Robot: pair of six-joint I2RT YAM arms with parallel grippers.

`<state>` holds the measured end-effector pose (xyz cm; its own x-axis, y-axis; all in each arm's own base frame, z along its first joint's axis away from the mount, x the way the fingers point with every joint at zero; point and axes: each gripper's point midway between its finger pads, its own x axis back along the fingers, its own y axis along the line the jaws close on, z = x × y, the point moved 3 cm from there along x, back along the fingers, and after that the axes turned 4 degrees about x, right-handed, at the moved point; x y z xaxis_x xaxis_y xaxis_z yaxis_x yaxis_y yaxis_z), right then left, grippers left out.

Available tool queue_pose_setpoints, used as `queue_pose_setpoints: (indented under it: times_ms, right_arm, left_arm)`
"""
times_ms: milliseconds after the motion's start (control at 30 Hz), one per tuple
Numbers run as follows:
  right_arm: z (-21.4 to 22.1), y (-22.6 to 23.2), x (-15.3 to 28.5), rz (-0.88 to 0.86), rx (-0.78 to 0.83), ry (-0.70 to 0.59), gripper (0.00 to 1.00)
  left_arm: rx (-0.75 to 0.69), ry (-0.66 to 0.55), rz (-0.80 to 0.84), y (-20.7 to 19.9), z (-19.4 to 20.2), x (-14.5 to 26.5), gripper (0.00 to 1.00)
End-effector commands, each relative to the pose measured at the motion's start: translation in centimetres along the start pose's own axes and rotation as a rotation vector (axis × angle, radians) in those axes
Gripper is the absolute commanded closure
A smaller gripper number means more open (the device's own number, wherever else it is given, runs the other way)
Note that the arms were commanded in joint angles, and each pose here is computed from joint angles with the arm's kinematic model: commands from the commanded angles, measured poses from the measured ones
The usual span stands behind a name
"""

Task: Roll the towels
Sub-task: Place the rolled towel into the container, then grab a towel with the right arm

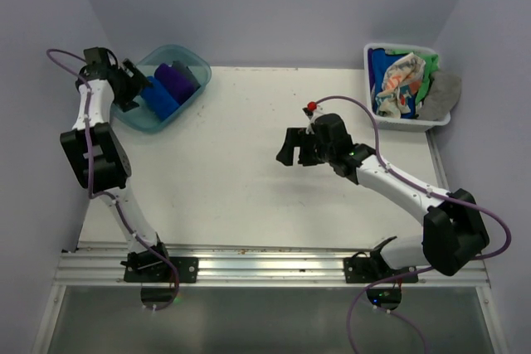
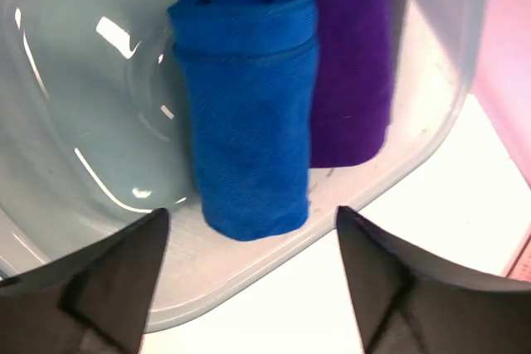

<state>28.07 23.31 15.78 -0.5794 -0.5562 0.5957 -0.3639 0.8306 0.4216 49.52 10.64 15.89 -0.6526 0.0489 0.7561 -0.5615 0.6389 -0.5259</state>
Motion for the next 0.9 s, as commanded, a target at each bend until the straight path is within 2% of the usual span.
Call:
queue_pose_setpoints:
  times_ms: [0, 133, 200, 267, 533, 733, 867]
  right_arm:
    - [-0.9, 1.1, -0.2, -0.038, 0.001, -0.029, 0.15]
    - [-1.0, 1.4, -0.2, -0.043, 0.007, -0.027, 0.15]
    - [-1.0, 1.4, -0.1, -0.039, 0.007, -0.031, 0.15]
    - [-1.0, 1.4, -0.1, -0.04, 0.009, -0.029, 0.15]
    - [-0.8, 1.5, 0.1, -0.026, 0.016, -0.021, 0.15]
    - [-1.4, 1.6, 0.3, -0.013, 0.021, -0.037, 0.15]
    - [-2.5, 0.8, 1.1, 0.061, 0.049, -0.077, 0.15]
  left_arm:
    - [-0.064, -0.109, 0.113, -2.8, -2.4, 1.9, 0.19]
    - [-0.065, -0.118, 0.165, -3.7, -3.2, -0.7, 0.38]
    - [-0.067, -0.117, 0.162, -3.5, -3.4, -2.5, 0.42]
    - [-0.08, -0.137, 0.201, -4.4, -3.9, -3.4, 0.43]
    - [-0.07, -0.103, 0.177, -3.6, -3.3, -6.8, 0.42]
    - [-0.098, -0.147, 0.189, -5.1, -4.1, -3.9, 0.39]
    - [-0.12, -0.188, 0.195, -6.4, -4.9, -0.5, 0.24]
